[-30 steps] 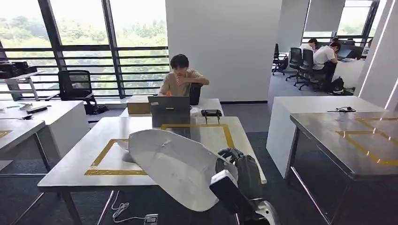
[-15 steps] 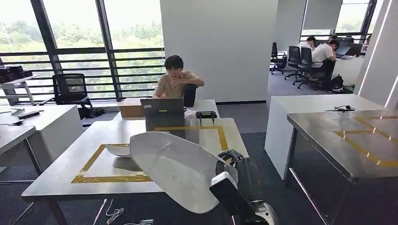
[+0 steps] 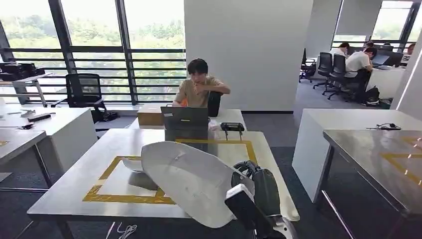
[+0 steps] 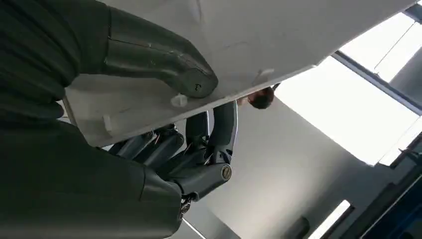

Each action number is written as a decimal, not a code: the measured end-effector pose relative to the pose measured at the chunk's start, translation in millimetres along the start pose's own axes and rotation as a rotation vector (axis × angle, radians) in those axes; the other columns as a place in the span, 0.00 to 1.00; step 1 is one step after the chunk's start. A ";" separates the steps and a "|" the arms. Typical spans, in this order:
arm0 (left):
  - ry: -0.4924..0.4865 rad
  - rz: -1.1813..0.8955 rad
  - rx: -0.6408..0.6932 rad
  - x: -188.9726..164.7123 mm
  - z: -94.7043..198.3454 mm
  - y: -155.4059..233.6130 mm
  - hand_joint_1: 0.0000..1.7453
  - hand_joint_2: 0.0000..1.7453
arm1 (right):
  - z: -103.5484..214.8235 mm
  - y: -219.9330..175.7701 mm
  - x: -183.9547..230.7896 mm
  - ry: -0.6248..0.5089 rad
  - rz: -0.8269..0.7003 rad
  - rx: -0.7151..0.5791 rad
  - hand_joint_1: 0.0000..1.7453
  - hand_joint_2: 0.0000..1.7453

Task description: Take the parts from the cabinet and place them on the table.

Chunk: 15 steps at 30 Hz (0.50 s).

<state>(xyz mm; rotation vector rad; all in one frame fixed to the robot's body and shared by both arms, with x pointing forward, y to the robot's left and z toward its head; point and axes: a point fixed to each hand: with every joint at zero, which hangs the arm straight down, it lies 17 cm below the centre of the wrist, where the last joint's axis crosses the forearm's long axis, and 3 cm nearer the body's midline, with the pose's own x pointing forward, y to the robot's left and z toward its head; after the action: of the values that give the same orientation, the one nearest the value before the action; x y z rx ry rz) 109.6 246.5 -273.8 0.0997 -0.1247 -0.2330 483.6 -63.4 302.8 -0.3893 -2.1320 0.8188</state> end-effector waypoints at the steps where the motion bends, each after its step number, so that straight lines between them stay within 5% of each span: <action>1: -0.001 0.000 0.001 1.2 0.1 0.3 0.00 1.00 | 0.7 -1.0 -2.3 0.003 0.004 0.000 1.00 1.00; 15: 0.002 -0.089 0.001 -1.9 0.5 -2.8 0.00 1.00 | 11.2 -1.6 -16.5 0.052 0.014 -0.018 1.00 1.00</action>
<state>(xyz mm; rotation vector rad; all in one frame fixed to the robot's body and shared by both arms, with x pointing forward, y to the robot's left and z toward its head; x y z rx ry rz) 107.1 244.2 -273.9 0.1064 -0.1184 -0.3212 485.3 -77.8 289.2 -0.4312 -2.0921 0.7899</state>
